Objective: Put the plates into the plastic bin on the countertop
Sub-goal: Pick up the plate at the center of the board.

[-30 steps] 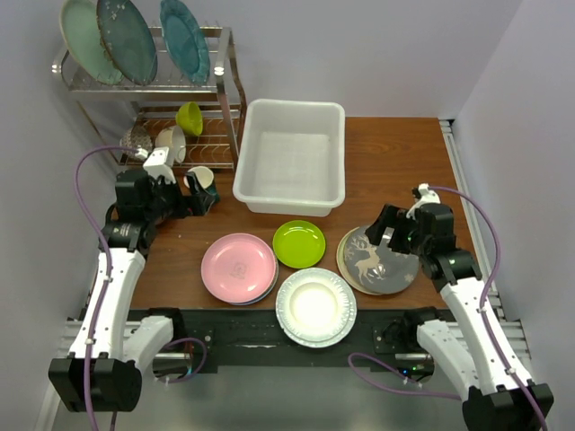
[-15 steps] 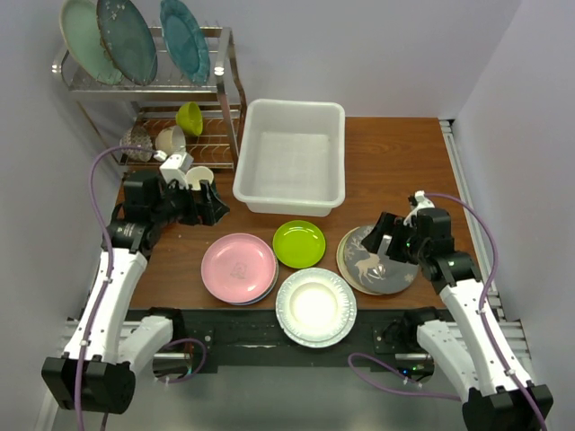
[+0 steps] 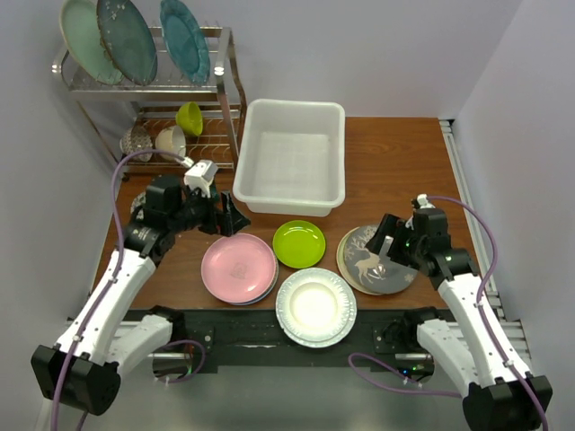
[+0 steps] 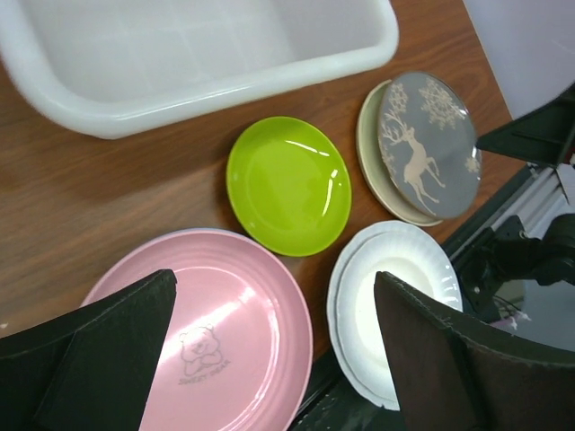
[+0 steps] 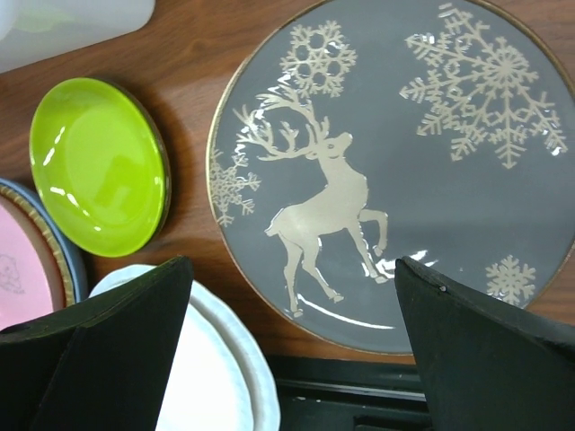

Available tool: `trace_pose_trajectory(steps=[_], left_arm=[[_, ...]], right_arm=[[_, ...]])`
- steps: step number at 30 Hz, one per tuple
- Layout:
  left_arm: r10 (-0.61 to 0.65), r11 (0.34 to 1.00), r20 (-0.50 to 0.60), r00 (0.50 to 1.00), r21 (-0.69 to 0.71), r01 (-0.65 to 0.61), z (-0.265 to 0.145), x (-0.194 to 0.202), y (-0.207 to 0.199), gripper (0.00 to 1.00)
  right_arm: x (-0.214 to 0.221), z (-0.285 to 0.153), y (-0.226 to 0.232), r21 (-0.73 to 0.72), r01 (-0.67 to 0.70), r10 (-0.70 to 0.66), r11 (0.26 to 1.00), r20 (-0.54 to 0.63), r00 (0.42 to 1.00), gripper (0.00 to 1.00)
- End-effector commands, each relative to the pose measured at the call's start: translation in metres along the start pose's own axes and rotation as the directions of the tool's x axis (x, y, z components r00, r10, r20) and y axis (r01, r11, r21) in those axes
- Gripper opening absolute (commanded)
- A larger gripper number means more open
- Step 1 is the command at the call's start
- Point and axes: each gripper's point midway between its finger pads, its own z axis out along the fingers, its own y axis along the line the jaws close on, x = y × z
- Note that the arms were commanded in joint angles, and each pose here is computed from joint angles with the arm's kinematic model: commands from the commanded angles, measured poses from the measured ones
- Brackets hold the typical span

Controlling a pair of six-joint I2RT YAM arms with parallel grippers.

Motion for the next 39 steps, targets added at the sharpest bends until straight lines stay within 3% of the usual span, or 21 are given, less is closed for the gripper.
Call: trace_pose_trajectory(steps=[1, 11, 16, 25, 32, 39], left_arm=[[-0.012, 0.998, -0.006, 1.0, 0.062, 0.012, 0.015, 0.001, -0.021, 0.96], [0.012, 0.991, -0.106, 0.994, 0.133, 0.002, 0.059, 0.023, -0.072, 0.95], [0.062, 0.984, -0.142, 0.988, 0.177, -0.036, 0.084, 0.036, -0.108, 0.95], [0.12, 0.964, -0.201, 0.972, 0.256, -0.066, 0.131, 0.043, -0.169, 0.94], [0.105, 0.975, -0.307, 0.946, 0.22, -0.037, 0.173, 0.071, -0.183, 0.91], [0.094, 0.979, -0.332, 0.939, 0.204, -0.026, 0.193, 0.086, -0.191, 0.9]], right_arm=[[-0.008, 0.0, -0.004, 0.05, -0.053, 0.052, 0.997, 0.017, 0.998, 0.99], [-0.019, 0.003, -0.034, 0.163, -0.131, 0.125, 0.978, 0.052, 0.991, 0.99], [-0.029, 0.007, -0.051, 0.161, -0.213, 0.21, 0.964, 0.038, 0.977, 0.99], [-0.043, 0.014, -0.073, 0.21, -0.247, 0.237, 0.946, 0.073, 0.969, 0.99], [-0.048, 0.013, -0.088, 0.261, -0.26, 0.242, 0.93, 0.099, 0.965, 0.99], [-0.048, 0.012, -0.104, 0.327, -0.286, 0.247, 0.901, 0.156, 0.957, 0.99]])
